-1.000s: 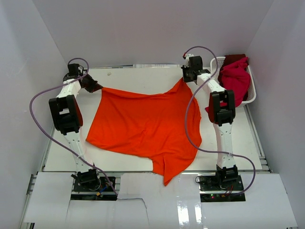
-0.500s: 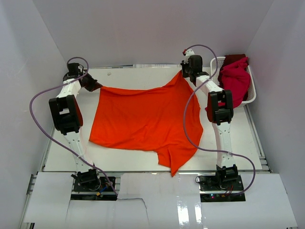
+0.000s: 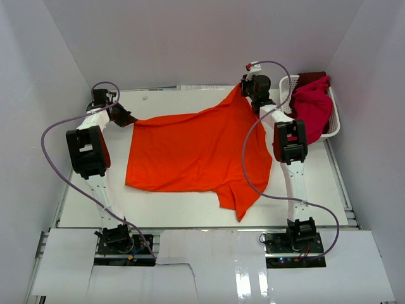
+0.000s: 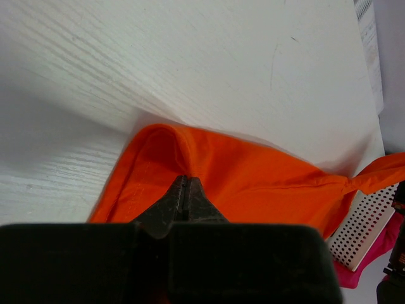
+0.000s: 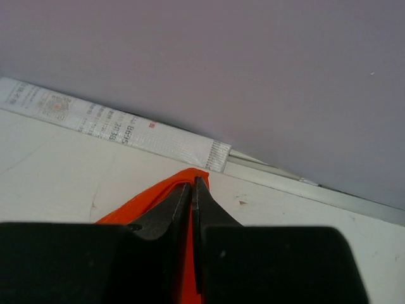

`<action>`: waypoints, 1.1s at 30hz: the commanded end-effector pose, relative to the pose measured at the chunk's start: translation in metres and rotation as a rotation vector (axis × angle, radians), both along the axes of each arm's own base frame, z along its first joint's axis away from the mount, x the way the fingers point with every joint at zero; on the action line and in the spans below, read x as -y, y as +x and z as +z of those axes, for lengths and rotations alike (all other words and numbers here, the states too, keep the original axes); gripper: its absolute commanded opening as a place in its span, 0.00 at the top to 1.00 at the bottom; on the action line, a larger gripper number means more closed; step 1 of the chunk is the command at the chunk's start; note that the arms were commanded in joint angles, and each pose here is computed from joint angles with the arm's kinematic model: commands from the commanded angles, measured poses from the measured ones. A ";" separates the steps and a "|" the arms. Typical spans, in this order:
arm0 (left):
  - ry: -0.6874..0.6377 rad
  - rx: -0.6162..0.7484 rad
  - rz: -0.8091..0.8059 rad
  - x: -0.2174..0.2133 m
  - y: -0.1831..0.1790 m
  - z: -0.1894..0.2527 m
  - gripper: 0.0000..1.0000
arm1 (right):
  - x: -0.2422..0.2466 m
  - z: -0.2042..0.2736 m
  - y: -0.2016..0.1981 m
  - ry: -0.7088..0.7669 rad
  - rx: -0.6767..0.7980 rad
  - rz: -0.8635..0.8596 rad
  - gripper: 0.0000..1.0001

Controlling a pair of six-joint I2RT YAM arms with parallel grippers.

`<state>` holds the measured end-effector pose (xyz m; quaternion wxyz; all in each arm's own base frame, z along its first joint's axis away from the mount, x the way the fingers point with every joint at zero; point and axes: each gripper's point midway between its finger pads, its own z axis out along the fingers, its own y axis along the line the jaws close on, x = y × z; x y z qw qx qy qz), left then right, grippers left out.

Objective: Fold and stack the t-shirts
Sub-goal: Fold the flattened tshirt in 1/3 of the way

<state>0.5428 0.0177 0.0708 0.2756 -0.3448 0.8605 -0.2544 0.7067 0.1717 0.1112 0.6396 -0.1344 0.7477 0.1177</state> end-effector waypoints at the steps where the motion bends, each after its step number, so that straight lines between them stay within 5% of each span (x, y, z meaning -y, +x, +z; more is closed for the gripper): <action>1: 0.019 0.095 0.002 0.000 0.004 0.042 1.00 | 0.007 0.045 0.013 0.092 0.209 -0.036 0.92; 15: 0.005 0.147 0.011 0.002 0.009 0.061 1.00 | 0.006 0.077 0.007 0.082 0.275 -0.020 0.92; 33: 0.018 0.198 -0.001 0.001 0.014 0.094 1.00 | -0.009 0.048 -0.031 0.000 0.105 0.092 0.92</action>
